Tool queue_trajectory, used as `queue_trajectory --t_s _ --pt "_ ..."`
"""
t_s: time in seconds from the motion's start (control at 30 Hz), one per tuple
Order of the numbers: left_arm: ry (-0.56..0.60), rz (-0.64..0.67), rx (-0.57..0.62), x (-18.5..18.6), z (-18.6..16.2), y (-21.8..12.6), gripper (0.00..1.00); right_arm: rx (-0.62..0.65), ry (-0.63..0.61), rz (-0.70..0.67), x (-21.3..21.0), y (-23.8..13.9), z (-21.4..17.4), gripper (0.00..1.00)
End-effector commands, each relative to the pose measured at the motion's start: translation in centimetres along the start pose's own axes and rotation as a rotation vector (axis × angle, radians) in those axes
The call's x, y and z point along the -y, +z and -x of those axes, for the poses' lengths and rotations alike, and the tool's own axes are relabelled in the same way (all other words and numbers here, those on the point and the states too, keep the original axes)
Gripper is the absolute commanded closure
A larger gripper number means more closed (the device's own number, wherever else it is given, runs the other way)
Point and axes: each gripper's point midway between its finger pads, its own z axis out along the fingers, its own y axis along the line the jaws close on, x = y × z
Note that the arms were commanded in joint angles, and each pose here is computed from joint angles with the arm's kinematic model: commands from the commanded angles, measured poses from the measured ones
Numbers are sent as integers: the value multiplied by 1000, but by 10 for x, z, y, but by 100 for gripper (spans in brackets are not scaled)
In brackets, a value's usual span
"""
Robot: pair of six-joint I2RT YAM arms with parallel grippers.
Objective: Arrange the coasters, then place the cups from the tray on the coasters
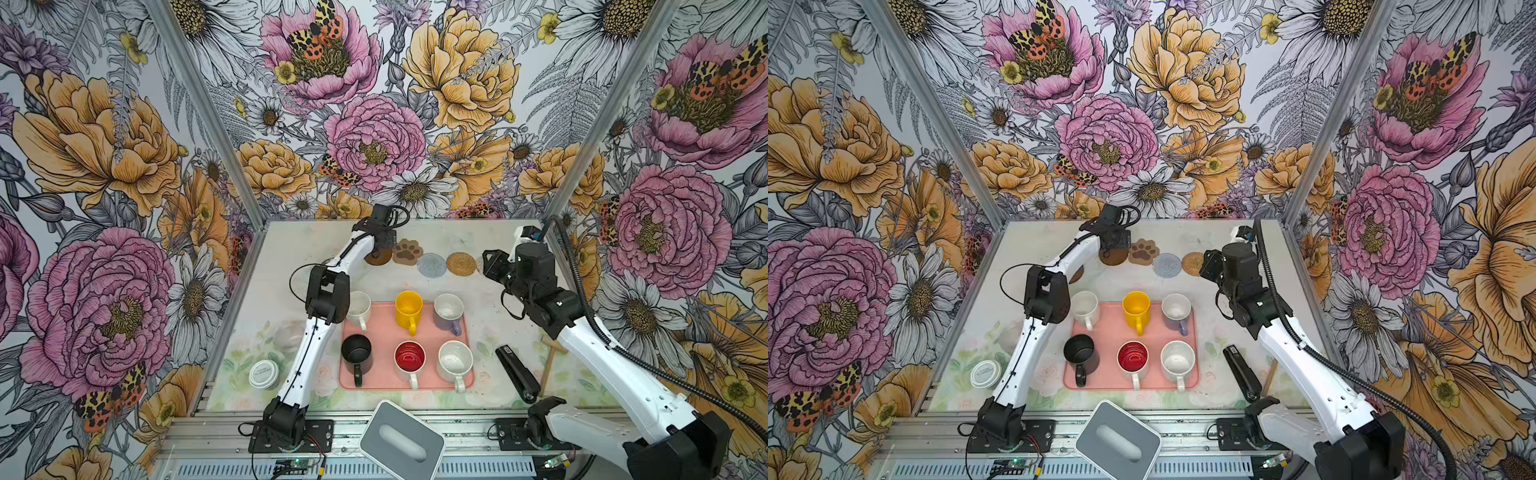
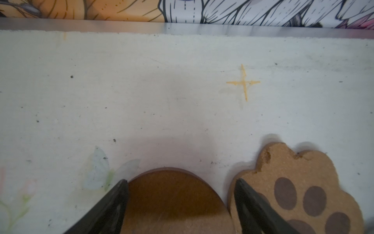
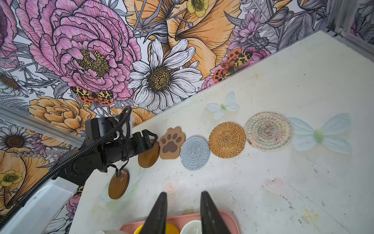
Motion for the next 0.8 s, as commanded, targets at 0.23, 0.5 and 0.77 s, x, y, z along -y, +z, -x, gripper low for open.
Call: queue_trajectory --t_s 0.23,0.5,0.77 --pt "153 88 -118 -19 -29 -4 17 31 -10 4 -1 -2 8 69" --pt "259 121 -173 -22 -48 -4 19 32 -10 8 -1 -3 8 69" --pt "287 113 -246 -24 -71 -6 20 33 -9 12 -1 -5 7 69"
